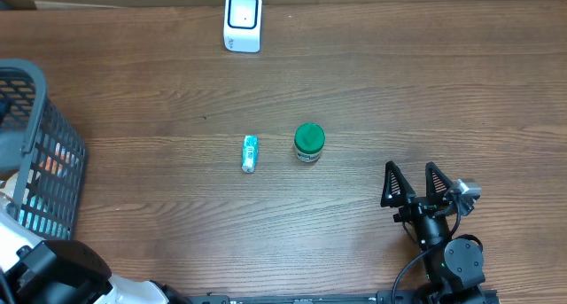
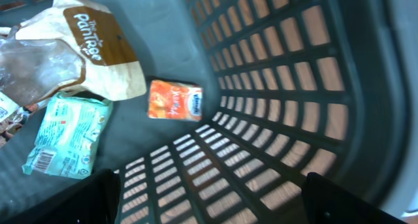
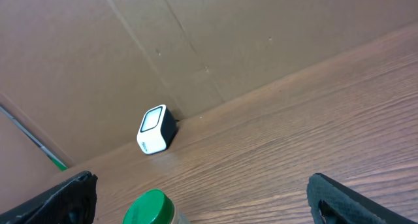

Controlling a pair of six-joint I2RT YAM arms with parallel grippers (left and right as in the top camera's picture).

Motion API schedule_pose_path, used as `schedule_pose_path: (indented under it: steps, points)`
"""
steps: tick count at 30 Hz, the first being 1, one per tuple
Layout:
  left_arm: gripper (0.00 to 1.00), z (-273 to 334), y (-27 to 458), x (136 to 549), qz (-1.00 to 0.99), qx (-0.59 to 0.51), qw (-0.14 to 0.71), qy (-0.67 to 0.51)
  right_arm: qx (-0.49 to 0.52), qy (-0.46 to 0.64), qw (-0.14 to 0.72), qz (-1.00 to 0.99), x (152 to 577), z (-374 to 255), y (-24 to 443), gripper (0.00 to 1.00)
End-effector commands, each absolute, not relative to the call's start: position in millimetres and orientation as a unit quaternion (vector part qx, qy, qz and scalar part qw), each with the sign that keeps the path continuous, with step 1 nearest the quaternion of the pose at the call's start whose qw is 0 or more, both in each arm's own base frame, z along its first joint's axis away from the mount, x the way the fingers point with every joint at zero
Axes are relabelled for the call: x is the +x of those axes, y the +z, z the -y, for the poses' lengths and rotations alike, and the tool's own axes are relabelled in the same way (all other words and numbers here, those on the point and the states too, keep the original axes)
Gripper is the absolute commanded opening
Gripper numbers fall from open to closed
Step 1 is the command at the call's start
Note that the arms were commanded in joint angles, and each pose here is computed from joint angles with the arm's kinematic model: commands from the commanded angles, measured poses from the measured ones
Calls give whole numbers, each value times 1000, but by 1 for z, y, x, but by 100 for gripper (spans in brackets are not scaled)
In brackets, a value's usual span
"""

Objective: Scan the item barcode
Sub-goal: 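Reach into the basket and grasp the orange Kleenex pack, left gripper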

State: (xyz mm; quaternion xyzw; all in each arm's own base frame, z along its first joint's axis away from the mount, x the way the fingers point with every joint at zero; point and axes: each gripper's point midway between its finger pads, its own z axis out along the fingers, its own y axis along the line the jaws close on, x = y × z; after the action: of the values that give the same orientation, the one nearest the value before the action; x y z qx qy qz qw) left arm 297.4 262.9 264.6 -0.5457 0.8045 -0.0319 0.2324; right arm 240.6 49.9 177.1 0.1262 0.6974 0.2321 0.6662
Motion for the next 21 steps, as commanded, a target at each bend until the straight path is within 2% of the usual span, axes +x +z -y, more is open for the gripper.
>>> schedule_pose_path:
  steps: [1,11,21]
  points:
    - [90,-270,244,288,-803,-558,211,-8,123,235,666,-697,240,-52,175,100]
    - [88,-275,194,288,-827,-530,186,5,123,235,666,-697,240,-52,175,100]
    - [87,-280,167,295,-851,-487,195,13,123,235,666,-697,240,-52,175,100]
